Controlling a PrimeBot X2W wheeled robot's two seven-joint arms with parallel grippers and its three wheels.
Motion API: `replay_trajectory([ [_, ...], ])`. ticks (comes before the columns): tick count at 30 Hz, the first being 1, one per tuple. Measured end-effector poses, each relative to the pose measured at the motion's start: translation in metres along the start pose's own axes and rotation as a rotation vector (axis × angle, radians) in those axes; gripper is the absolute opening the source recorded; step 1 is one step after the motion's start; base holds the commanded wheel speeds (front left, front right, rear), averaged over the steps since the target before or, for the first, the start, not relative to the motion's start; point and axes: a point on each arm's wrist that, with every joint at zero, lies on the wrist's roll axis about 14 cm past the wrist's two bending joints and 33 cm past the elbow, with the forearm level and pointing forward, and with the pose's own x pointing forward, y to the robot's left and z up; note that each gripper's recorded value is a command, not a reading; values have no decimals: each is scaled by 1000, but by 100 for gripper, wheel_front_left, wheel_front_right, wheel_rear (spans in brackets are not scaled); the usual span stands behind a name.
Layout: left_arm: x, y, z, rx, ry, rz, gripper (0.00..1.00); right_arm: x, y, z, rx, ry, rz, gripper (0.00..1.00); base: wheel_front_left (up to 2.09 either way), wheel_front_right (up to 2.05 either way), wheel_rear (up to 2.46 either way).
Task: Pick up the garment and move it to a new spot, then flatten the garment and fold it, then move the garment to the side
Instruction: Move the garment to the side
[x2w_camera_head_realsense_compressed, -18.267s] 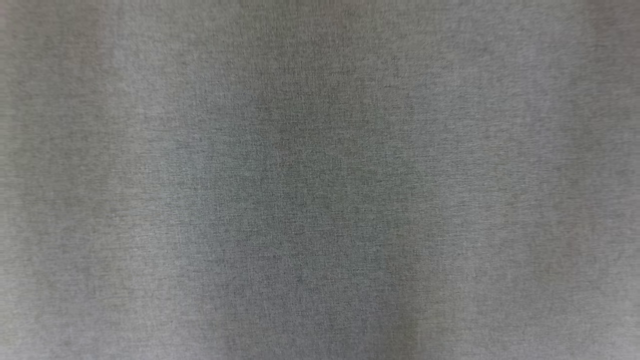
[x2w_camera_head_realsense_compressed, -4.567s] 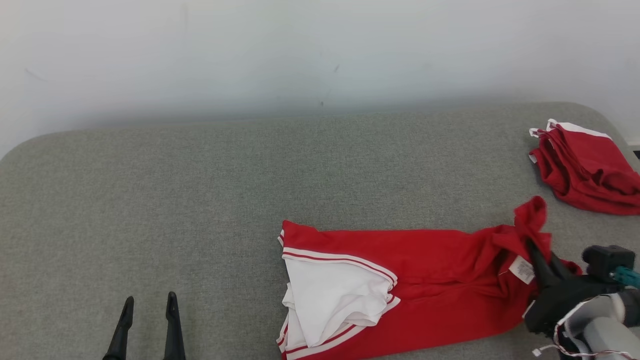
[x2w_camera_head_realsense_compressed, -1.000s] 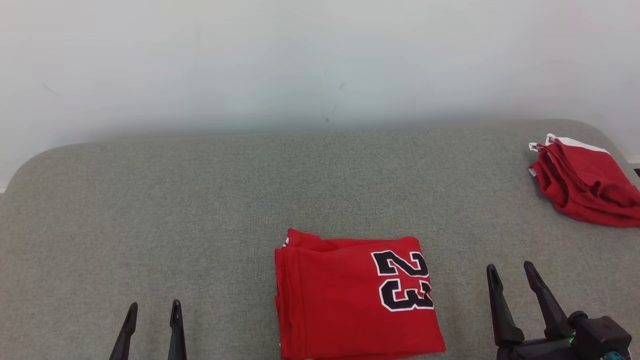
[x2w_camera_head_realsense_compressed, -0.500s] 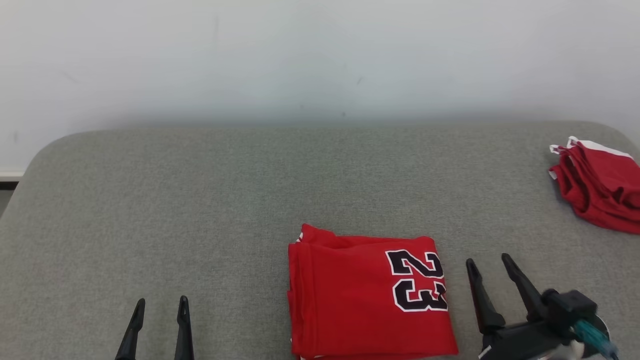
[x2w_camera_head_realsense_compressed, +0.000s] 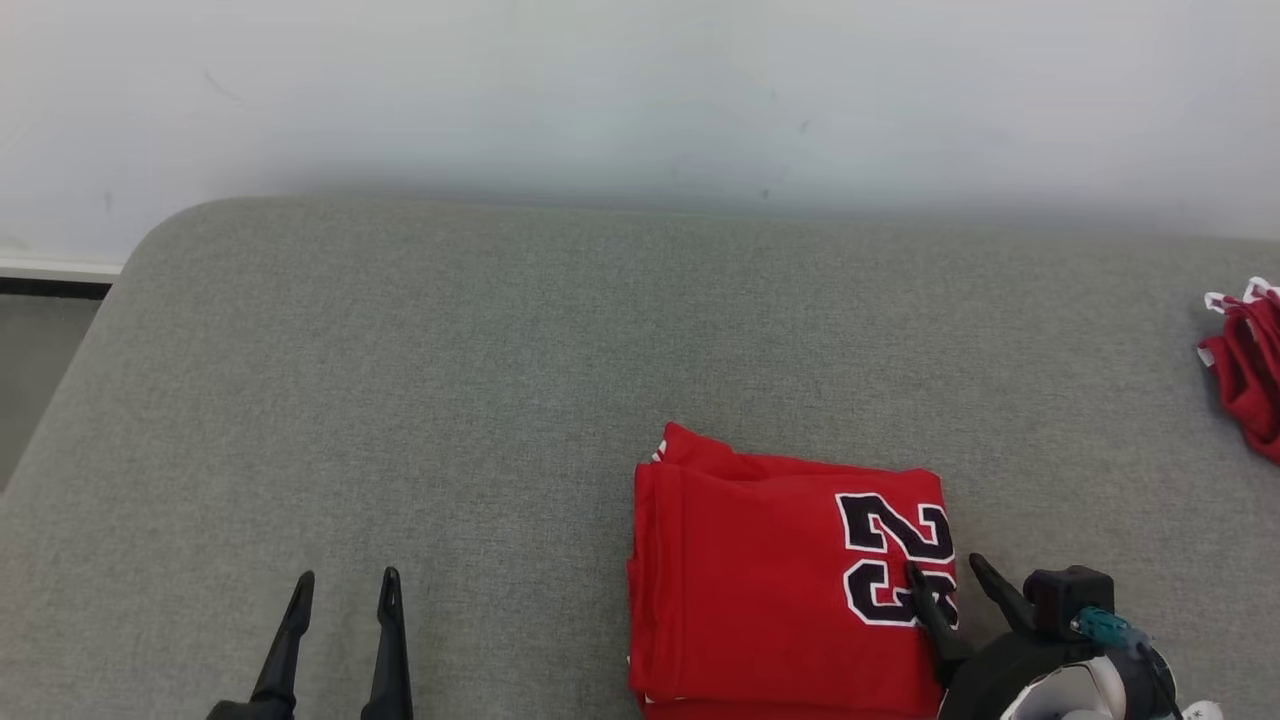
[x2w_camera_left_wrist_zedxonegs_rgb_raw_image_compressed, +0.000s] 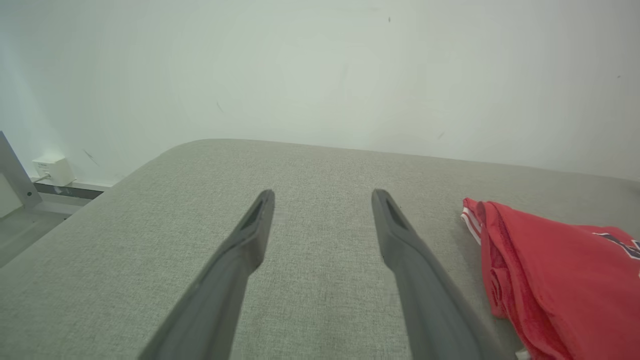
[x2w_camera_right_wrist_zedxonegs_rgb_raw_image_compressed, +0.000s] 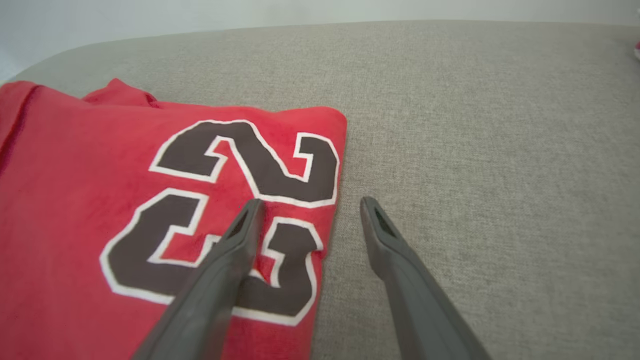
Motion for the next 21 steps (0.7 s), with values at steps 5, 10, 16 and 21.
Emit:
replay_trajectory([
  [5, 3, 4, -2, 4, 7, 18, 100, 13, 8, -22, 28, 79, 16, 100, 0, 0, 0],
  [10, 5, 8, -4, 9, 13, 34, 100, 21, 12, -28, 70, 110, 24, 0, 0, 0, 0],
  [16, 16, -1, -7, 4, 19, 12, 100, 32, 1, -11, 44, 75, 30, 0, 0, 0, 0],
  [21, 35, -18, -13, -2, 26, -44, 100, 53, -31, 31, -67, 21, 22, 0, 0, 0, 0],
])
